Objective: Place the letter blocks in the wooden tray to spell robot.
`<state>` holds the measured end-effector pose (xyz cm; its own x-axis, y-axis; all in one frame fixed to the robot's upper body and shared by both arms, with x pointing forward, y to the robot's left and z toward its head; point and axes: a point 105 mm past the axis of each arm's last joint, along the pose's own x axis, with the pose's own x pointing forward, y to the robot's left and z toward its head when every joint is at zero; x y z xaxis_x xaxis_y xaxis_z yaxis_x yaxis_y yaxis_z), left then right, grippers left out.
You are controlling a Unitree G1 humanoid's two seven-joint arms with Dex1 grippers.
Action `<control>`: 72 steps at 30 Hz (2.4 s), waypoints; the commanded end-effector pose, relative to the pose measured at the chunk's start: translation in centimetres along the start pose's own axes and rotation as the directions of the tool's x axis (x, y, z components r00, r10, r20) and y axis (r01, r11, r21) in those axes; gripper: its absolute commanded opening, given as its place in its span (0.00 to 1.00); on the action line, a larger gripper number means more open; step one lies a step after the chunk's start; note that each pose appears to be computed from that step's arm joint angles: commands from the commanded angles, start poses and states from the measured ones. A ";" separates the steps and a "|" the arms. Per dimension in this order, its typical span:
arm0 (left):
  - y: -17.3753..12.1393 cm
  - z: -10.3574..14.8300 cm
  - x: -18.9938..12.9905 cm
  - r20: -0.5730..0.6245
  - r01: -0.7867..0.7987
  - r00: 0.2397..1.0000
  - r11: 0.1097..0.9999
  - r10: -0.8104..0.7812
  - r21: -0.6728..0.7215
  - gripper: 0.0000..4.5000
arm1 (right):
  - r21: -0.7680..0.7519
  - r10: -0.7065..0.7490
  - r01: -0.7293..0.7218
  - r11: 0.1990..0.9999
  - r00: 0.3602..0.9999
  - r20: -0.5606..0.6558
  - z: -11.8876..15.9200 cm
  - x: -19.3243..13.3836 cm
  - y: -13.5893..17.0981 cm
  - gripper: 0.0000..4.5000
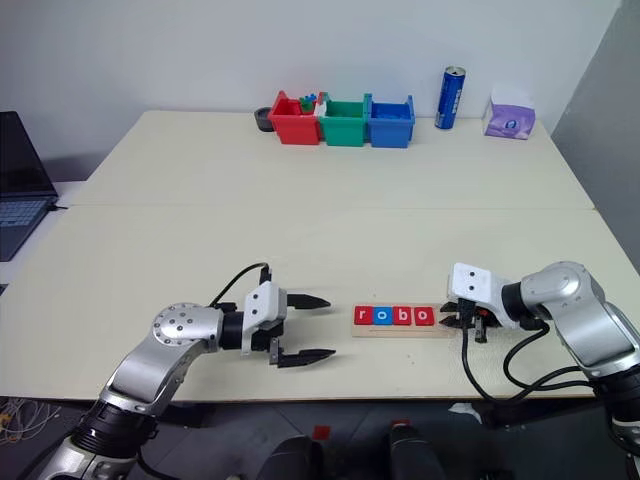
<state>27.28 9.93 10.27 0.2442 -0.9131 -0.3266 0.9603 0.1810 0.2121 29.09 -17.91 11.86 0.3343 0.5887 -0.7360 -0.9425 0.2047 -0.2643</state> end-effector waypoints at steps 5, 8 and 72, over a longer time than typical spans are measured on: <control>0.2 0.5 -0.1 0.015 -0.006 1.000 1.000 0.005 0.029 1.00 | -0.081 -0.040 0.037 0.996 0.999 -0.033 0.4 0.0 -0.9 0.01; 0.1 0.5 -0.1 0.018 -0.006 1.000 1.000 0.006 0.026 1.00 | -0.110 -0.050 0.043 0.993 0.997 -0.061 0.2 0.3 -1.3 0.01; -0.4 5.1 1.6 0.111 0.027 0.993 0.999 -0.031 0.042 1.00 | 0.665 -0.825 0.746 -0.030 0.357 -0.438 -16.2 -12.8 -11.4 0.97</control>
<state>27.16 6.68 13.40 0.2077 -0.9455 -0.2509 0.9651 0.1563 0.2099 35.43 -40.03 13.13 0.8887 -0.2999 -0.3468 0.2755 0.9539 -0.1190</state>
